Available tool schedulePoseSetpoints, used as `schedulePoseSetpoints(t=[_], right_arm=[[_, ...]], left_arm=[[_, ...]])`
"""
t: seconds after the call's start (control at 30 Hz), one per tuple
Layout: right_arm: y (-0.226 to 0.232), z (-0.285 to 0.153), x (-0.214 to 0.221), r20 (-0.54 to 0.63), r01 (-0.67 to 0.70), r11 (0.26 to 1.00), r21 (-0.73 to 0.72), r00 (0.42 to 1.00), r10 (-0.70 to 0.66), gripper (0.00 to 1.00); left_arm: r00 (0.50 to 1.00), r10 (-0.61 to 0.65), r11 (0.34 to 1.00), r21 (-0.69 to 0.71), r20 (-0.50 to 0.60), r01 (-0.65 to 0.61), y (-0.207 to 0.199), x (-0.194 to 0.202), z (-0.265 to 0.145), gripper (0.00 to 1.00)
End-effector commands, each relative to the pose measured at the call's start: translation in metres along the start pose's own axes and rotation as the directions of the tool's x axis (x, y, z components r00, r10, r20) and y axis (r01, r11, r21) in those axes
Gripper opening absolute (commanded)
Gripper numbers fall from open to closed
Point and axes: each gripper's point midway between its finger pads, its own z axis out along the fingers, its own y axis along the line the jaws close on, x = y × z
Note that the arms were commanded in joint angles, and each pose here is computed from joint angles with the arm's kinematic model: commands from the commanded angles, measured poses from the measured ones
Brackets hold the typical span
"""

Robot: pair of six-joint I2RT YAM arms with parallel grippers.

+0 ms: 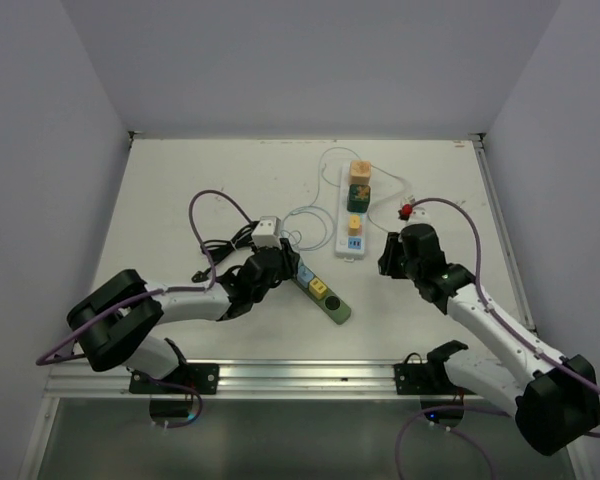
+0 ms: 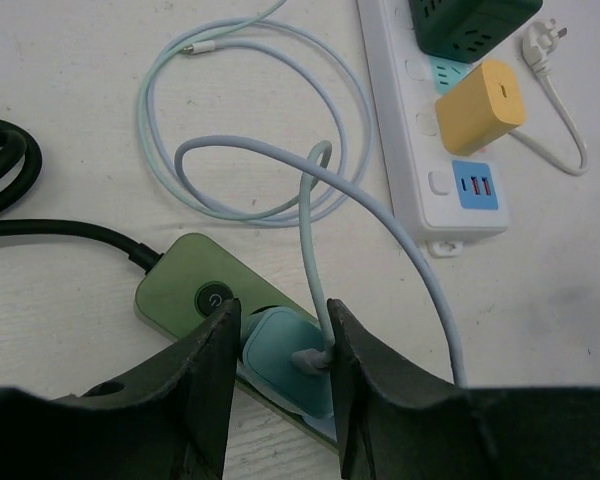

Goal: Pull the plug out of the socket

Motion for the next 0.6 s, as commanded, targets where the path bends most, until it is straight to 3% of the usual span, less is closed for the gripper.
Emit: schedulePoseSetpoints(t=[0.0,0.07,0.2,0.3,0.57], right_arm=[[-0.005,0.006,-0.033,0.083,-0.157,0.985,-0.075,0.983,0.163,0.05],[-0.017,0.010,-0.042,0.094,-0.233,0.970,-0.075,0.966,0.240,0.06],[-0.056,0.025,-0.074,0.158,-0.456,0.883,-0.112,0.869,0.469,0.08],[-0.066,0.033,-0.092,0.203,-0.511,0.849,-0.138,0.824,0.529,0.10],[-0.100,0.077,-0.109,0.221,-0.596,0.799,-0.080,0.771,0.597,0.14]], left_arm=[[0.936,0.148,0.982,-0.067,-0.320,-0.178,0.044,0.076,-0.028,0.43],[0.938,0.151,0.983,-0.057,-0.312,-0.177,0.040,0.070,-0.030,0.47],[0.938,0.157,0.982,-0.052,-0.310,-0.181,0.038,0.066,-0.032,0.54],[0.937,0.165,0.981,-0.047,-0.309,-0.188,0.036,0.062,-0.032,0.56],[0.932,0.197,0.975,-0.037,-0.305,-0.218,0.032,0.052,-0.036,0.62]])
